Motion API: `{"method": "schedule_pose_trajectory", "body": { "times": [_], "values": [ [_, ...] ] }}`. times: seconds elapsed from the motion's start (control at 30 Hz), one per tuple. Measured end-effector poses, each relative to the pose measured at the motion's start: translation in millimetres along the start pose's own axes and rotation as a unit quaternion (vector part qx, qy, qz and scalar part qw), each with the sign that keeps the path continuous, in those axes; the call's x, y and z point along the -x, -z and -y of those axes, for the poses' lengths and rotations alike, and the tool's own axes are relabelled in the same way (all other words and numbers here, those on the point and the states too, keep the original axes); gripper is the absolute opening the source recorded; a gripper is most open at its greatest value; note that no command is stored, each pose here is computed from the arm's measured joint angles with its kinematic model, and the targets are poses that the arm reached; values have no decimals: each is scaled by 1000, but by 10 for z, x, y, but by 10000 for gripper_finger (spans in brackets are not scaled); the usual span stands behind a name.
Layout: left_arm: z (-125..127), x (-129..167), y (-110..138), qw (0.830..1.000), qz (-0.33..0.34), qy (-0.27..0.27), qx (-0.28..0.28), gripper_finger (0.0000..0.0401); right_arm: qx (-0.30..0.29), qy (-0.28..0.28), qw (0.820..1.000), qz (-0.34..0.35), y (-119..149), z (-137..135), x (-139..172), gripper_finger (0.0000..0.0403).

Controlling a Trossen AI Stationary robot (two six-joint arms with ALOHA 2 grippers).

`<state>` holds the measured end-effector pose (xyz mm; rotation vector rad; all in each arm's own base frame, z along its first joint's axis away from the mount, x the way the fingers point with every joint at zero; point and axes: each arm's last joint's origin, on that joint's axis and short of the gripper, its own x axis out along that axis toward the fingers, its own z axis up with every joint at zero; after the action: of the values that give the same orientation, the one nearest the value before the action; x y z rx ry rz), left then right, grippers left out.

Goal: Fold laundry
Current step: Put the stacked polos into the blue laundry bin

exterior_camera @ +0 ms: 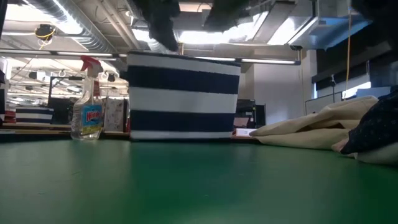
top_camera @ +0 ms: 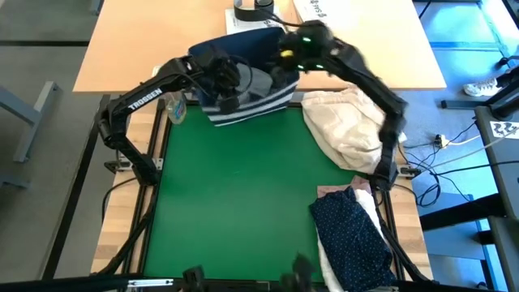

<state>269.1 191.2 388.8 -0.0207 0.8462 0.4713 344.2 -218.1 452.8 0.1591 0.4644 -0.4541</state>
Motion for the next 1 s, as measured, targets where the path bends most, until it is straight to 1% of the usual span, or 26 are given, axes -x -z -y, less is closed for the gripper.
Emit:
{"method": "schedule_pose_trajectory", "body": {
  "times": [0.1,0.17,0.23,0.3,0.4,0.5,0.6,0.63,0.7,0.77,0.87,1.0],
  "values": [
    [11,164,-86,1000,15,3,-12,159,24,-30,999,1,-61,-313,449,136],
    [35,238,-121,999,20,12,-23,173,42,-43,998,-31,0,-506,628,136],
    [83,269,-147,998,32,44,-33,180,57,-48,994,-75,98,-694,721,136],
    [159,278,-169,994,46,91,-40,183,64,-52,990,-117,196,-869,832,136],
    [334,290,-202,985,59,156,-53,184,70,-70,982,-160,309,-1099,1117,136],
    [564,314,-237,978,62,187,-64,184,82,-86,972,-203,435,-1329,1289,136],
    [814,346,-261,977,58,193,-70,184,102,-86,964,-228,547,-1563,1398,136],
    [893,359,-270,978,57,192,-67,184,109,-89,964,-226,570,-1638,1455,136],
    [1059,393,-287,978,59,189,-58,184,117,-108,962,-220,635,-1745,1633,136],
    [1215,431,-301,980,63,182,-45,184,123,-122,957,-231,754,-1859,1758,136],
    [1435,482,-312,984,72,163,-21,184,130,-126,947,-267,1059,-1992,1896,136],
    [1724,481,-241,985,62,159,17,180,115,-163,935,-293,1543,-2077,2130,136]
  ]
}}
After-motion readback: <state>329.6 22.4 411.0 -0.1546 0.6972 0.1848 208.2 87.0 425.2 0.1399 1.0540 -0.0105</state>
